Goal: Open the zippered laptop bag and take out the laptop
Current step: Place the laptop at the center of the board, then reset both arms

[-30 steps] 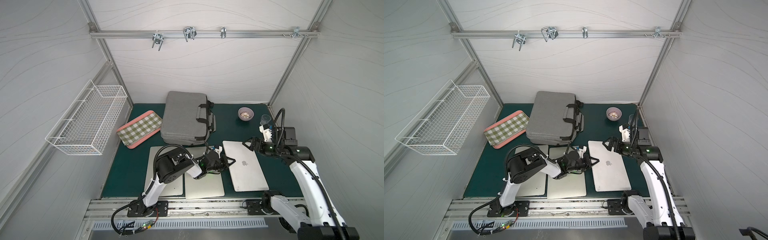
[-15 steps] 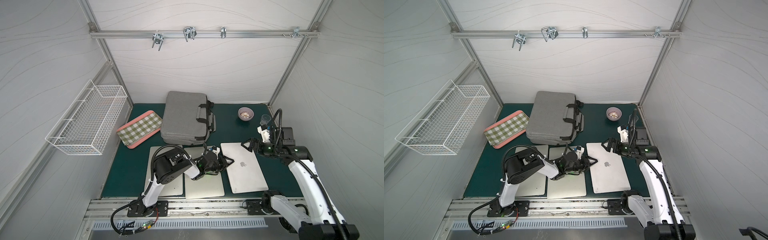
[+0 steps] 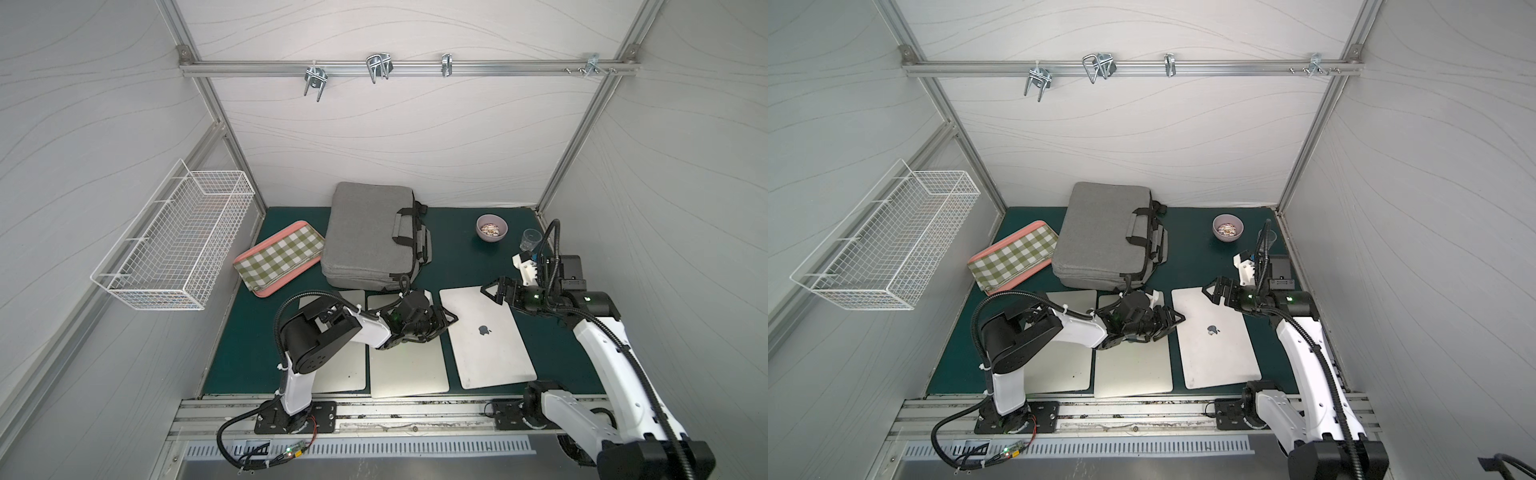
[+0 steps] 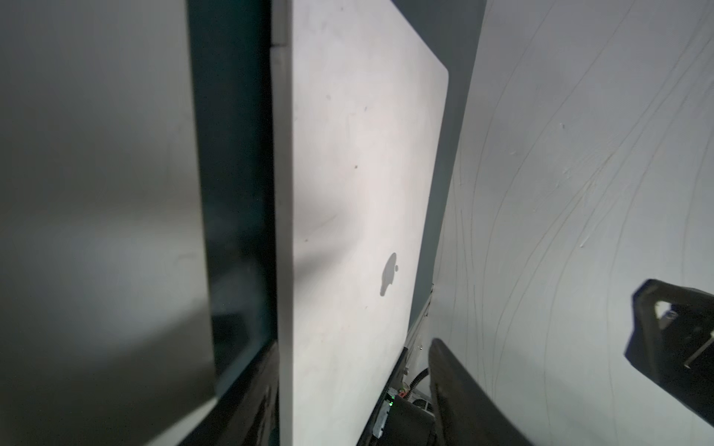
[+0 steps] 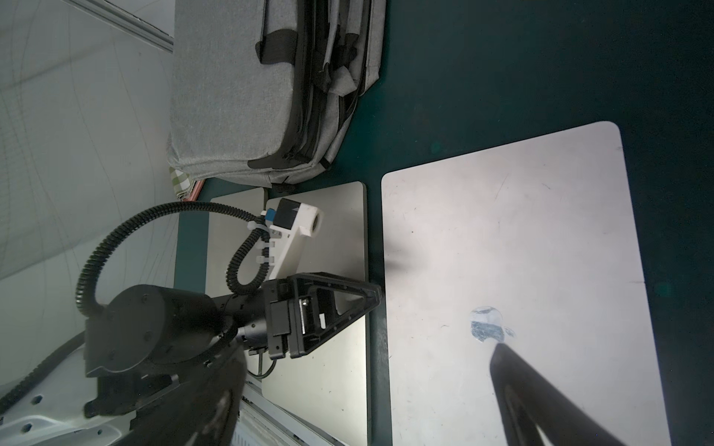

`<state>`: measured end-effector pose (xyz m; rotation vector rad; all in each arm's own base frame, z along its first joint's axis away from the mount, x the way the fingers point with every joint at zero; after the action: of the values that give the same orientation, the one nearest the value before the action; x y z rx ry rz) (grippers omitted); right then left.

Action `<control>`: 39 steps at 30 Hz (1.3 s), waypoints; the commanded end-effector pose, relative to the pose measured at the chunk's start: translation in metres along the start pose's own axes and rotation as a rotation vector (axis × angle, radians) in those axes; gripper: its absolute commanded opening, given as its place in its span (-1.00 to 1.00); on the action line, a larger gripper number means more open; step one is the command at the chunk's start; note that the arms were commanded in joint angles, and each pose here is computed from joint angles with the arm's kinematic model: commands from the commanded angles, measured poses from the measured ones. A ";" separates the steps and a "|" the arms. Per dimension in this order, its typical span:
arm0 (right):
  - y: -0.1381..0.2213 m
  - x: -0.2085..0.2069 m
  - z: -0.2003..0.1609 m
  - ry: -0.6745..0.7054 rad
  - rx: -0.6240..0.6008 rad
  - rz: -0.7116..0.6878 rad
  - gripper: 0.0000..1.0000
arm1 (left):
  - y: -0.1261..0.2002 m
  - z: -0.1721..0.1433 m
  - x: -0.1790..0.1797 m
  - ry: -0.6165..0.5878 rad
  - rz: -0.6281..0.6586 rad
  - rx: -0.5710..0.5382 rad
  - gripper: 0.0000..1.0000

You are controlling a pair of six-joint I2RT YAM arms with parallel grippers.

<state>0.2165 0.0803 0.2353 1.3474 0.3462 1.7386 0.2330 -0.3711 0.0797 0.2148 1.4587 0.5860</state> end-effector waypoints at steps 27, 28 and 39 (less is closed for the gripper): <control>-0.039 -0.087 0.067 0.144 -0.531 -0.346 0.98 | 0.315 0.133 0.087 -0.545 0.955 -0.418 0.98; -0.042 -0.092 0.069 0.152 -0.549 -0.348 0.98 | 0.323 0.140 0.097 -0.517 0.981 -0.460 0.98; -0.067 -0.127 0.079 0.221 -0.618 -0.410 0.98 | 0.365 0.186 0.162 -0.443 1.118 -0.796 0.98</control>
<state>0.3069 0.0028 0.1261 0.7336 0.2006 1.4451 0.2989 0.0405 0.1145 0.6281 0.6288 1.7495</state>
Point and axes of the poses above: each gripper's point midway between its finger pads, its own y axis back along the fingers, its own x axis along the line the jaws close on, z = x × y, the point moved 5 cm from there along y, back along the fingers, and after that the axes turned 8 degrees about -y, right-handed, at the moved point
